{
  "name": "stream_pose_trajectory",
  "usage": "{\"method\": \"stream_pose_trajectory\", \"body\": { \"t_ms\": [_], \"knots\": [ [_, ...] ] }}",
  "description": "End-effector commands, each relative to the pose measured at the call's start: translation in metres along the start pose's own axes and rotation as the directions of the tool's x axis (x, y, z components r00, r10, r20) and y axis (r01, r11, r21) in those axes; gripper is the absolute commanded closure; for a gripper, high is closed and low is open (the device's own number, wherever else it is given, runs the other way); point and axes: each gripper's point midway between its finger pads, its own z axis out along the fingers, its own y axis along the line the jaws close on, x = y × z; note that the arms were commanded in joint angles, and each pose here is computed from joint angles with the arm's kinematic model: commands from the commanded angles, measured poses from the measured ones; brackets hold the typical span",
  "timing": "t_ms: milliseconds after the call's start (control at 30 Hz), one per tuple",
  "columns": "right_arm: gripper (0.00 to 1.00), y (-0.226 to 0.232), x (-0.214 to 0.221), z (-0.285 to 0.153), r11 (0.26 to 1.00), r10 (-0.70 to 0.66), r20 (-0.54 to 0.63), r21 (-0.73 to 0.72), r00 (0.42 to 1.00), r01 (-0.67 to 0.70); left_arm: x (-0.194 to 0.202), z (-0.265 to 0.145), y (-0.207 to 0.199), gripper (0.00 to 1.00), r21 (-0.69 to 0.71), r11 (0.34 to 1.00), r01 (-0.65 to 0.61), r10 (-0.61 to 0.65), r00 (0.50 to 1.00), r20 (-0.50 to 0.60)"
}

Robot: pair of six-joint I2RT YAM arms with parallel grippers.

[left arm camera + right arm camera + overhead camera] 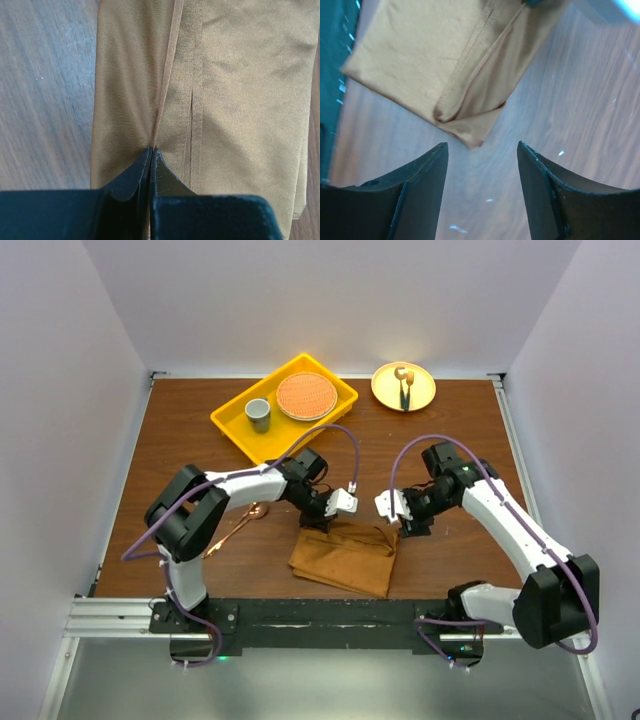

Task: Fold the napkin into a case and place the utensils inside
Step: Fold the lower triangle-folded napkin at the center of the board.

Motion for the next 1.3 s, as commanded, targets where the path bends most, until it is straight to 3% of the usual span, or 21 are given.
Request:
{"method": "stream_pose_trajectory", "body": {
  "t_ms": [0,133,300,500,667,1033,1267],
  "knots": [
    [0.4,-0.001,-0.022,-0.014,0.965,0.258,0.122,0.021,0.958,-0.263,0.025,0.004,-0.008,0.96,-0.011,1.0,0.027,-0.027,0.998,-0.058],
    [0.42,-0.026,-0.01,-0.017,0.9,0.416,0.182,0.055,0.891,-0.432,0.023,0.002,-0.006,0.96,-0.035,0.999,-0.001,0.0,0.999,-0.045],
    [0.46,-0.05,0.002,-0.007,0.751,0.651,0.213,-0.035,0.729,-0.66,0.019,-0.003,-0.004,0.96,-0.066,0.997,-0.034,0.032,0.999,-0.032],
    [0.61,-0.071,0.019,0.021,0.592,0.8,0.197,-0.112,0.566,-0.798,0.02,-0.002,-0.007,0.98,-0.07,0.995,-0.068,0.066,0.997,-0.035],
    [0.66,-0.085,0.025,0.048,0.532,0.844,0.162,-0.143,0.511,-0.834,0.021,-0.001,-0.008,0.99,-0.081,0.992,-0.096,0.093,0.995,-0.046],
    [0.65,-0.09,0.007,0.105,0.52,0.853,0.078,-0.233,0.517,-0.822,0.021,-0.001,-0.009,0.99,-0.079,0.991,-0.111,0.107,0.993,-0.053],
    [0.65,-0.072,0.017,0.128,0.422,0.892,-0.022,-0.311,0.451,-0.852,0.02,-0.002,-0.01,0.99,-0.076,0.99,-0.117,0.113,0.992,-0.055]
  ]
}}
